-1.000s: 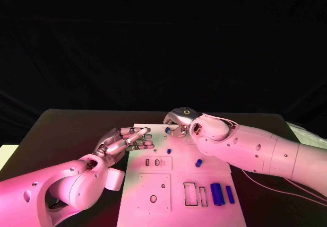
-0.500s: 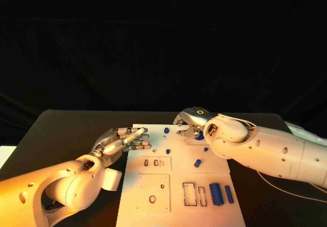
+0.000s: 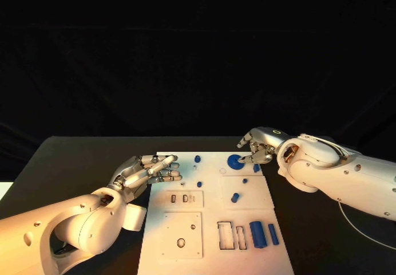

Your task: Assemble the parts on the task board

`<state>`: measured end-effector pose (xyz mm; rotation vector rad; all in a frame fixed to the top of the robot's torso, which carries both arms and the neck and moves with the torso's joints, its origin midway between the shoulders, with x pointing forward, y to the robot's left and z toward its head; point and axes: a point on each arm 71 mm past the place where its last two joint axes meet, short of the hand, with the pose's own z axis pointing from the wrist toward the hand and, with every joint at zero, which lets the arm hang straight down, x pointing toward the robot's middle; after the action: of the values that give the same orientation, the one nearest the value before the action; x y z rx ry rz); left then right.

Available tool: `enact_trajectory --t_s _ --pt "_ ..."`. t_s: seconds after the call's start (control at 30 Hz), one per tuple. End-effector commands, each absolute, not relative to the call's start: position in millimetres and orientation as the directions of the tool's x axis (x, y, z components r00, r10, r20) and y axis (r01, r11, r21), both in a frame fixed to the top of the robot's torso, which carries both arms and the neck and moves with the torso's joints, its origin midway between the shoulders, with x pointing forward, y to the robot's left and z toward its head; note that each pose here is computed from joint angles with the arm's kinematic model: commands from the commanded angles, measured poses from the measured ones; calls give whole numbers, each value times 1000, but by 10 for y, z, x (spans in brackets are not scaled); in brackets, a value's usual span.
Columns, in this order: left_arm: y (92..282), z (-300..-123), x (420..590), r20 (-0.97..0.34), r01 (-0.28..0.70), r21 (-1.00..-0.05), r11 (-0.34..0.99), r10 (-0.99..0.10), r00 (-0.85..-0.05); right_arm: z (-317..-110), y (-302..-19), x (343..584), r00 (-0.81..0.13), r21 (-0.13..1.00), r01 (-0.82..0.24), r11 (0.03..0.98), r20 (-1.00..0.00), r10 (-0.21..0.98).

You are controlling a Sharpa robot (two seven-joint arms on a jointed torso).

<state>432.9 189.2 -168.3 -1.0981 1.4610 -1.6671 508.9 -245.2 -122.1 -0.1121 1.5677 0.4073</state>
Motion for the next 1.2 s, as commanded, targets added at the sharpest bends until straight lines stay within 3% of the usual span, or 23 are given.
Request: enact_trajectory --t_s 0.03,1.2 --pt "1864 -1671 4326 180 -51 -983 -176 -872 -456 -1287 -2512 5117 -130 209 -245 947 -975 182" --pt "1838 -1680 4338 182 -55 -983 -177 -869 -460 -1415 -2346 5299 -182 153 -250 956 -977 109"
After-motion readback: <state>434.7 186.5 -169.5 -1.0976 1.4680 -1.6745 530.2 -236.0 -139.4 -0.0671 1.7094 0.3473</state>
